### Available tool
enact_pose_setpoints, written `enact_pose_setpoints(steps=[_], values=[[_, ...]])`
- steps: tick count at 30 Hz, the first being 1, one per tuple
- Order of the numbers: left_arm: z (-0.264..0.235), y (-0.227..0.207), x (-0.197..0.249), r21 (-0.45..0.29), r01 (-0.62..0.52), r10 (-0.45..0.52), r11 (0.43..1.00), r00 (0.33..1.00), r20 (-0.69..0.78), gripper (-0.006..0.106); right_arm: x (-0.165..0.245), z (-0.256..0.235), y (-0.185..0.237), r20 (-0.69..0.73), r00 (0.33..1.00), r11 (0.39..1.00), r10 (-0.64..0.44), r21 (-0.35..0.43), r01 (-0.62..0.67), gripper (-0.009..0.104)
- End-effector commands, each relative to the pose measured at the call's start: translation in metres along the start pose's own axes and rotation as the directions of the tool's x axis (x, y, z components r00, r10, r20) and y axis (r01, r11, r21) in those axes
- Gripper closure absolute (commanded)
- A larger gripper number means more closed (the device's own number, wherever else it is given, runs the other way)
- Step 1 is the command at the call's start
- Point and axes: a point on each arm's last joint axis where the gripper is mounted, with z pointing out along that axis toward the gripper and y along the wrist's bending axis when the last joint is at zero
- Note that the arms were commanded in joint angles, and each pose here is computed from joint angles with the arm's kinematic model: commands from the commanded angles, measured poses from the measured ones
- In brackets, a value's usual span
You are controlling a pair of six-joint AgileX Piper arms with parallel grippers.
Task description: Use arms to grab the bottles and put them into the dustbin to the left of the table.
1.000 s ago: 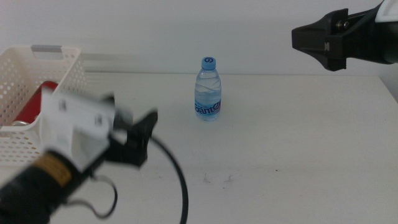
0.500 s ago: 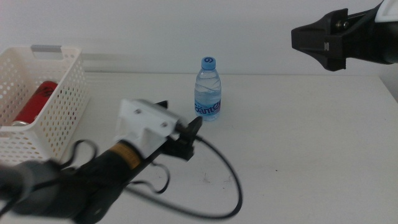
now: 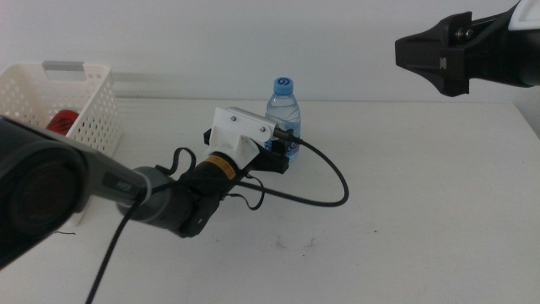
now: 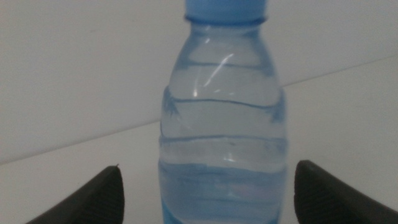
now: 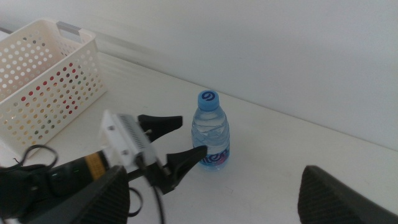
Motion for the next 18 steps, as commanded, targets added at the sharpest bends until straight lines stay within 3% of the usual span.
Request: enact_pose_setpoints(steps=[1, 18], values=[[0.013, 0.002, 0.002, 0.003, 0.001, -0.001, 1.000, 1.000, 0.002, 0.007, 0.000, -0.001, 0.000, 0.008, 1.000, 1.000, -0.010, 0.000, 0.010, 0.008], [0.070, 0.005, 0.024, 0.034, 0.015, -0.016, 0.999, 1.000, 0.025, 0.007, 0.000, -0.001, 0.000, 0.008, 1.000, 1.000, -0.010, 0.000, 0.010, 0.008]])
